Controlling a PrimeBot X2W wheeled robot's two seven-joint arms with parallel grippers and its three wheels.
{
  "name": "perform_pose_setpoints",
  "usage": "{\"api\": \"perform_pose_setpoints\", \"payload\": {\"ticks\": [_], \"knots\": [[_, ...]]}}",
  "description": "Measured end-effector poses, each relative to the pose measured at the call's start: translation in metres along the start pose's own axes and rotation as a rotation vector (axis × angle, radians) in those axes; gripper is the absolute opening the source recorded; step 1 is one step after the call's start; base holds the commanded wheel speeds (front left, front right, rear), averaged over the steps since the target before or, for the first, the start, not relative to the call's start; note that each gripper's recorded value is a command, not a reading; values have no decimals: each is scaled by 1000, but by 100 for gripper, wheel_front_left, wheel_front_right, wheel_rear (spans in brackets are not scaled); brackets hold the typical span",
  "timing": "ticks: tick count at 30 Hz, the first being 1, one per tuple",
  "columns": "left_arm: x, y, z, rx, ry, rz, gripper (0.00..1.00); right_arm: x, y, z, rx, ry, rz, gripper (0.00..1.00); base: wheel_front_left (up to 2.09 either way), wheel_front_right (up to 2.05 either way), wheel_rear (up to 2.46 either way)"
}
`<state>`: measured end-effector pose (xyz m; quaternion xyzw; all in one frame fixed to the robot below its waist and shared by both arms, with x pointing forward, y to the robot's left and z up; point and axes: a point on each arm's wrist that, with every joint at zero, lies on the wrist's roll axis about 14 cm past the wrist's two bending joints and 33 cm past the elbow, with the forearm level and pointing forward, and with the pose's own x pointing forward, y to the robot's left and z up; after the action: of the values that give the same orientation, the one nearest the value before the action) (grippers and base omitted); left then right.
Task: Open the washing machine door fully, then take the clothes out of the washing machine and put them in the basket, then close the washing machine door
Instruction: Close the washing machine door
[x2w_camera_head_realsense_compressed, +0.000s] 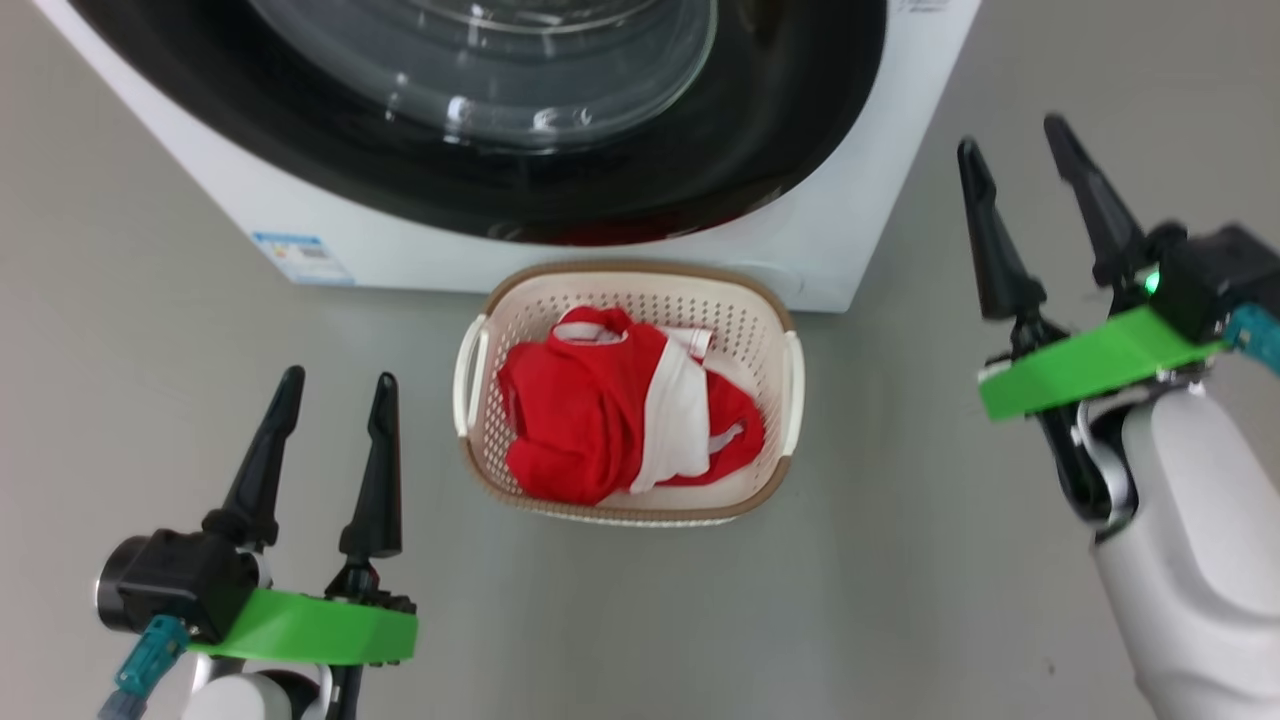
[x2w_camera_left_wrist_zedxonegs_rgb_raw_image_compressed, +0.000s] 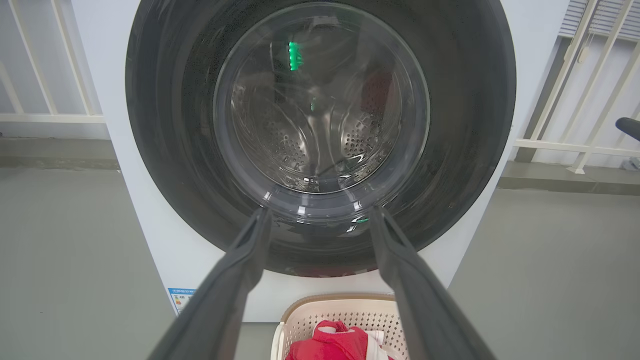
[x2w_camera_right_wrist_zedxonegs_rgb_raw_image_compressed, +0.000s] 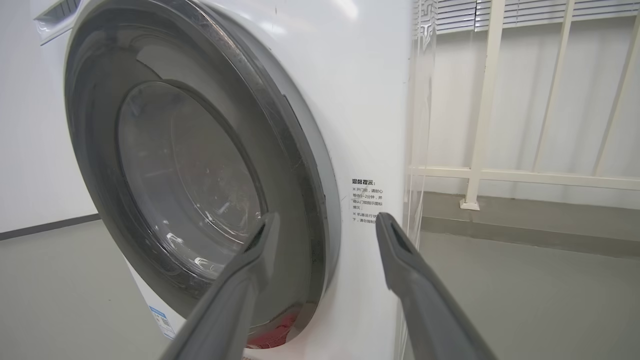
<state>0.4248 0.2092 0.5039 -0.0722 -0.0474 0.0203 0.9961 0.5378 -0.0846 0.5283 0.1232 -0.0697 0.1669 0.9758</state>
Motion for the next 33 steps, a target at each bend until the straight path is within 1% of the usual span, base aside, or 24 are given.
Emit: {"api": "perform_pose_setpoints", "payload": {"ticks": [8,11,20,33], "knots": [[-5,-15,18,-16,-46,-47,100,-51,-11,14,-45,-3,-62,100,0,0,0],[-12,-17,18,-13,-41,-60,100,-72,-14,13,-52,12,-89,100,0,0,0],[-31,-19,24,8,-45,-83,100,-124,-31,28,-60,-6,-189,100,0,0,0],[-56,-17,31,9,-58,-81,100,-180,-35,41,-53,-33,-268,100,0,0,0]]}}
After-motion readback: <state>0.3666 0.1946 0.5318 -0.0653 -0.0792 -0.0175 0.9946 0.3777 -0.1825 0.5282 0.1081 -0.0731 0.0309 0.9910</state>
